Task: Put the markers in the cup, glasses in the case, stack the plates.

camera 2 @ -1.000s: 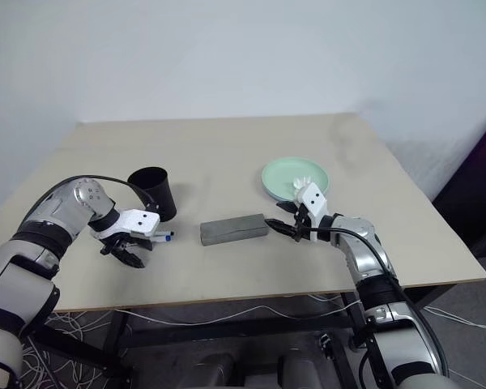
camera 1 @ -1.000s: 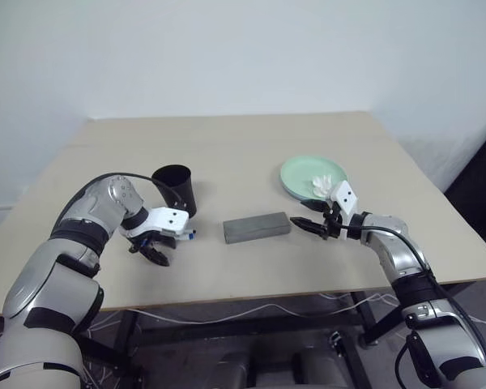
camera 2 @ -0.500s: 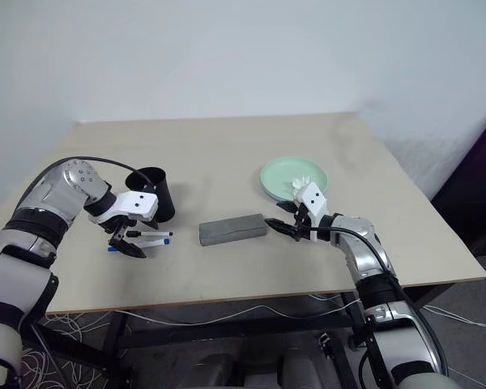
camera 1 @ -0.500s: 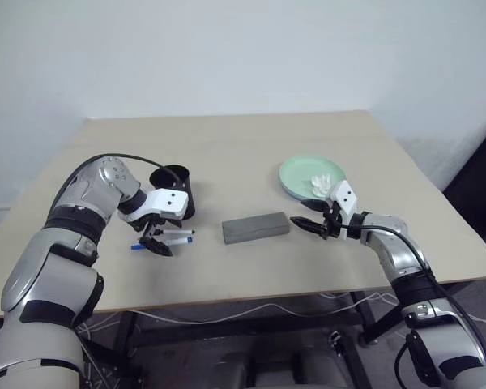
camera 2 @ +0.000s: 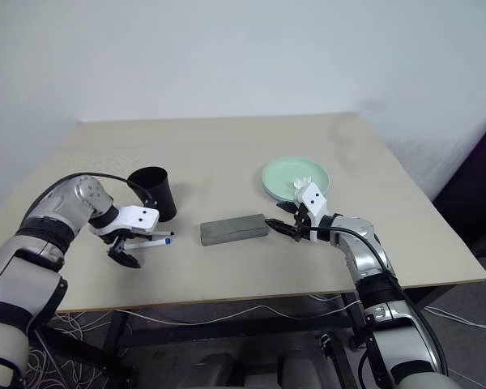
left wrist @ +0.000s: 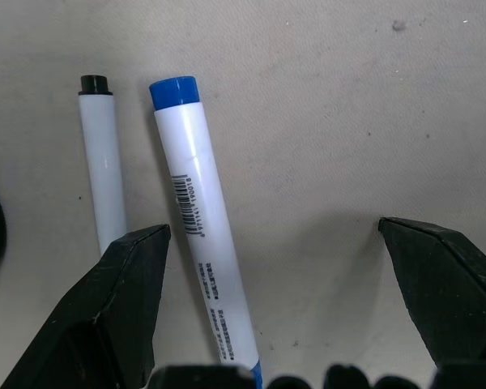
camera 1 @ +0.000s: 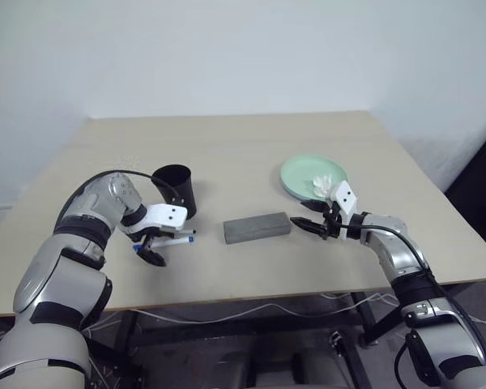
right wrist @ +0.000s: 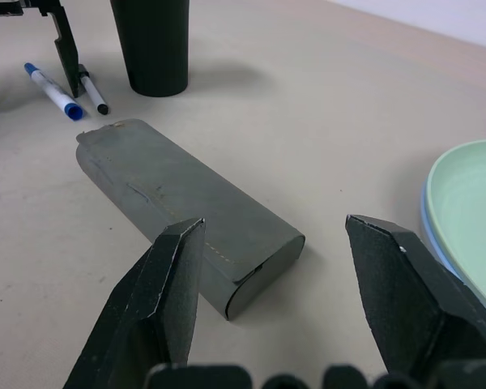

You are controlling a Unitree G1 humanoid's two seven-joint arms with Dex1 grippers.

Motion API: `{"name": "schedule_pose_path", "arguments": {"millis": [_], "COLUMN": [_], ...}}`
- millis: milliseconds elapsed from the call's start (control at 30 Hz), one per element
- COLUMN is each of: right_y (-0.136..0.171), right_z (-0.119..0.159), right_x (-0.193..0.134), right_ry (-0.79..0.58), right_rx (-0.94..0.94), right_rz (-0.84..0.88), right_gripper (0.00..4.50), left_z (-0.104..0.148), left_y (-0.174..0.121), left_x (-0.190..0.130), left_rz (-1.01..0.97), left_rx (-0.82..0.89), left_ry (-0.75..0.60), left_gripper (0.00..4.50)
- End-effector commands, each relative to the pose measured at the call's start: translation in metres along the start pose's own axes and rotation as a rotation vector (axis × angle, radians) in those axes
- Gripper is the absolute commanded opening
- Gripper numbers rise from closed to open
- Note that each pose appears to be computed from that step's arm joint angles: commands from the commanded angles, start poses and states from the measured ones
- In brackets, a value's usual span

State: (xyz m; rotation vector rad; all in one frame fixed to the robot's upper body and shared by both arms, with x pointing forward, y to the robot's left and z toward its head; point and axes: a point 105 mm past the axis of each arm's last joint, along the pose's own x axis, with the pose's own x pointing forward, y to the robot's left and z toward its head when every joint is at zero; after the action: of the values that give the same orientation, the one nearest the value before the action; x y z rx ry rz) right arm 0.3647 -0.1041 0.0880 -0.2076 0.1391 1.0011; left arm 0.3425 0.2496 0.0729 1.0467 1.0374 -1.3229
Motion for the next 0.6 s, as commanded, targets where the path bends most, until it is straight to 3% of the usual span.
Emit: {"name": "schedule_pose_path", "arguments": {"millis": [33, 433, 600], "right_y": [-0.006, -0.005, -0.006], "right_z": [0.021, 0.022, 0.023], "right_x": [0.000, 0.001, 0.002], "right_ry": [-0.046, -0.049, -0.050], "right_rx": [-0.061, -0.062, -0.064], "right_rz": [-0.006, -0.005, -0.003], "right_gripper": [3.02, 3.02, 3.02], "left_z": [-0.001, -0.011, -0.012], "left_y": [-0.003, -0.011, -0.017], "left_x": [0.000, 0.010, 0.015], "left_rz": [-0.023, -0.038, -0.063], "left_rx": [0.012, 0.020, 0.028], "left_ry": [0.008, 0.040, 0.034], "left_gripper": [4.09, 0.16, 0.07]}}
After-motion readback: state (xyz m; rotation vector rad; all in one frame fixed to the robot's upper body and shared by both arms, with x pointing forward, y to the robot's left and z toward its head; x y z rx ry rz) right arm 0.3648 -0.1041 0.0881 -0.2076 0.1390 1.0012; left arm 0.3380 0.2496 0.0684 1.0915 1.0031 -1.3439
